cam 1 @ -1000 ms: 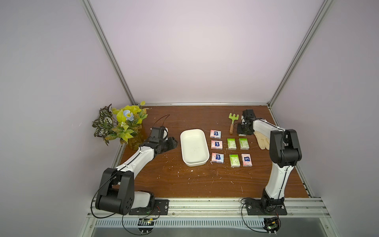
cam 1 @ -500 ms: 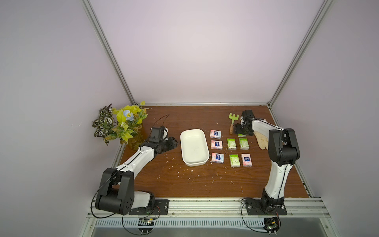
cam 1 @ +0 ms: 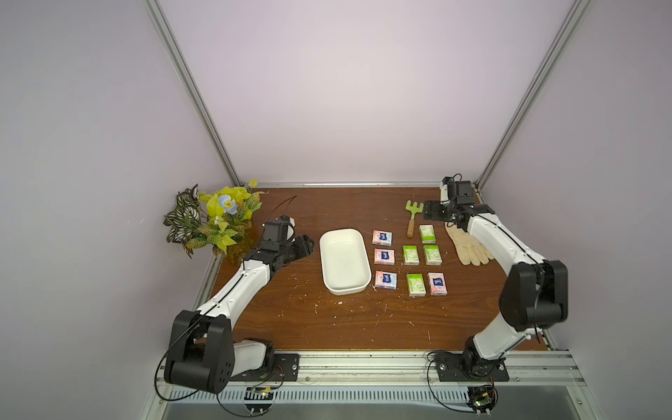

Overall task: Take the pocket tissues out of the storage box
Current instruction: Place the pocket tissues at the center of the board, then reset both arms

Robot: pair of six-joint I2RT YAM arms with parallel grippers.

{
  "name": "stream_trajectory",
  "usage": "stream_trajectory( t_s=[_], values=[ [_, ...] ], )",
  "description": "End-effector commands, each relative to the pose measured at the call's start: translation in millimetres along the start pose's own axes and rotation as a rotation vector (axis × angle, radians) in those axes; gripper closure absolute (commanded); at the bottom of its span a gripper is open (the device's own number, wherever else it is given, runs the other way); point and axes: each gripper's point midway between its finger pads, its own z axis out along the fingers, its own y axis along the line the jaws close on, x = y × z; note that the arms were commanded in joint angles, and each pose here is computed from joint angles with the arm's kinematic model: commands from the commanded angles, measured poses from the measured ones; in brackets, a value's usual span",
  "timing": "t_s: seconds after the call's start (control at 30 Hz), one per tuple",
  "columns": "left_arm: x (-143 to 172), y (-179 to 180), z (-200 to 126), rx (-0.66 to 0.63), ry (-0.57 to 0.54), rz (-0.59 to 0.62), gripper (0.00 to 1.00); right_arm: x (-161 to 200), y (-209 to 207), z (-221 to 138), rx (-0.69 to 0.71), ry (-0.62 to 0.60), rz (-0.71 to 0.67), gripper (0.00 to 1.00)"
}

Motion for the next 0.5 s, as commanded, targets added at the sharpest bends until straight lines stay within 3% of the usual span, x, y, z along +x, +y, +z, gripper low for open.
stream_trajectory(
  t_s=[0.0,0.2,0.47],
  values=[
    [-33.0,-3.3,-23.1,-0.028,-0.146,0.018,0.29,-19.7,-9.8,-45.8,0.01,-0.146,-0.011,0.01],
    [-64.8,-1.0,-62.9,-0.073,-0.384,0.023,0.0,-12.3,-31.3,-110.6,0.015,-0.392,0.027,0.01],
    [-87.7,36.4,-100.0,-0.284,-0.658,0.056,0.02,41.2,-60.9,-117.7,0.091,-0.577,0.058,0.01]
  ],
)
